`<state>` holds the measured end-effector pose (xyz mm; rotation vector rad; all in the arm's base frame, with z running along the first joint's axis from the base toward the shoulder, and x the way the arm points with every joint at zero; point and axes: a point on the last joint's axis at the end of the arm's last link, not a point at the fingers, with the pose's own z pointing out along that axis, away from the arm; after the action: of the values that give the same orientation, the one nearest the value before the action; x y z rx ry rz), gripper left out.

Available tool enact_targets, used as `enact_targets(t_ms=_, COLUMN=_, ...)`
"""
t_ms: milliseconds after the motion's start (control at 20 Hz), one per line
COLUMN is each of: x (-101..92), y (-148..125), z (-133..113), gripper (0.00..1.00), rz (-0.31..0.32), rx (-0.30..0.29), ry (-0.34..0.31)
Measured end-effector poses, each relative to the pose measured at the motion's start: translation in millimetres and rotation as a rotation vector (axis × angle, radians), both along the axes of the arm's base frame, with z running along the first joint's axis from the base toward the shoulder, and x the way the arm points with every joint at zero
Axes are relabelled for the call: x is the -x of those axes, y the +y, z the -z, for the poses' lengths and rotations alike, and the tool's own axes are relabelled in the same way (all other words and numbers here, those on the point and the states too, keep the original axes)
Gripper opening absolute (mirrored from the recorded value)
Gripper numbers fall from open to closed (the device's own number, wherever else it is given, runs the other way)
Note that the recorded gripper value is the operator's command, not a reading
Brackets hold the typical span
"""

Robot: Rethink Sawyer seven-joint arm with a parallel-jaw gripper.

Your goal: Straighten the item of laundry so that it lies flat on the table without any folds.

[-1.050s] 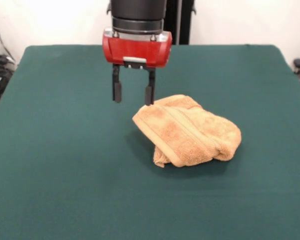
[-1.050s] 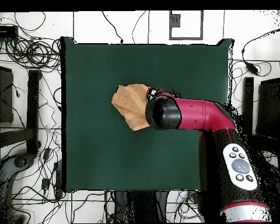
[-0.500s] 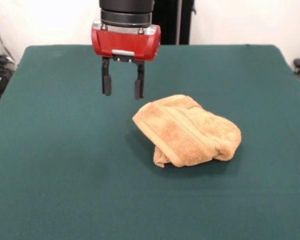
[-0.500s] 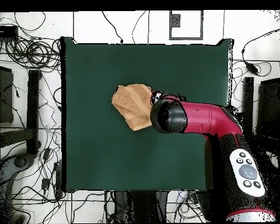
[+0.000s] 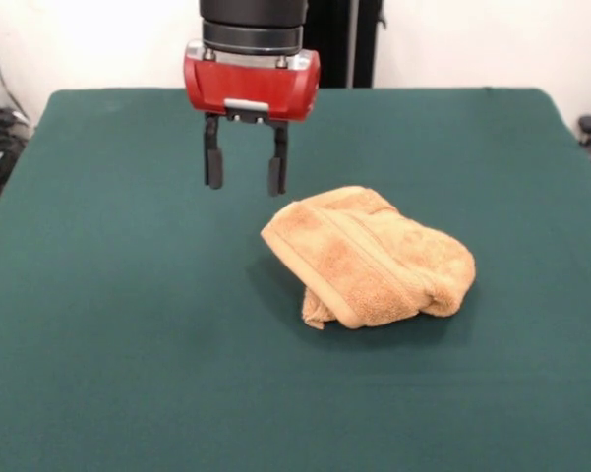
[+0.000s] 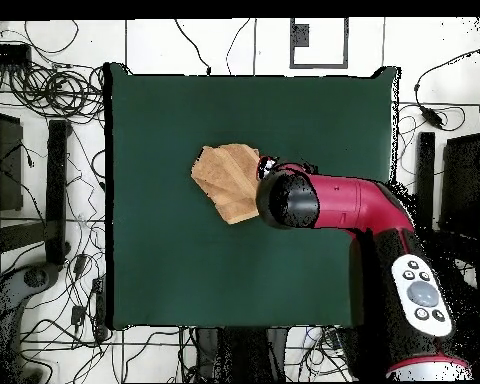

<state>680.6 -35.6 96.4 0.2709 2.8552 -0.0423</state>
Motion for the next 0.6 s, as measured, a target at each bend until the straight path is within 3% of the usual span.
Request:
enact_targets(t_ms=350, x=4.7, y=5.2, z=14.9, gripper=1.00, rz=-0.009, rx=-0.008, ry=0.015)
enact_targets(t_ms=600, x=14.3, y=18.7, z=46.8, gripper=1.00, rz=-0.031, rx=-0.023, ry=0.030)
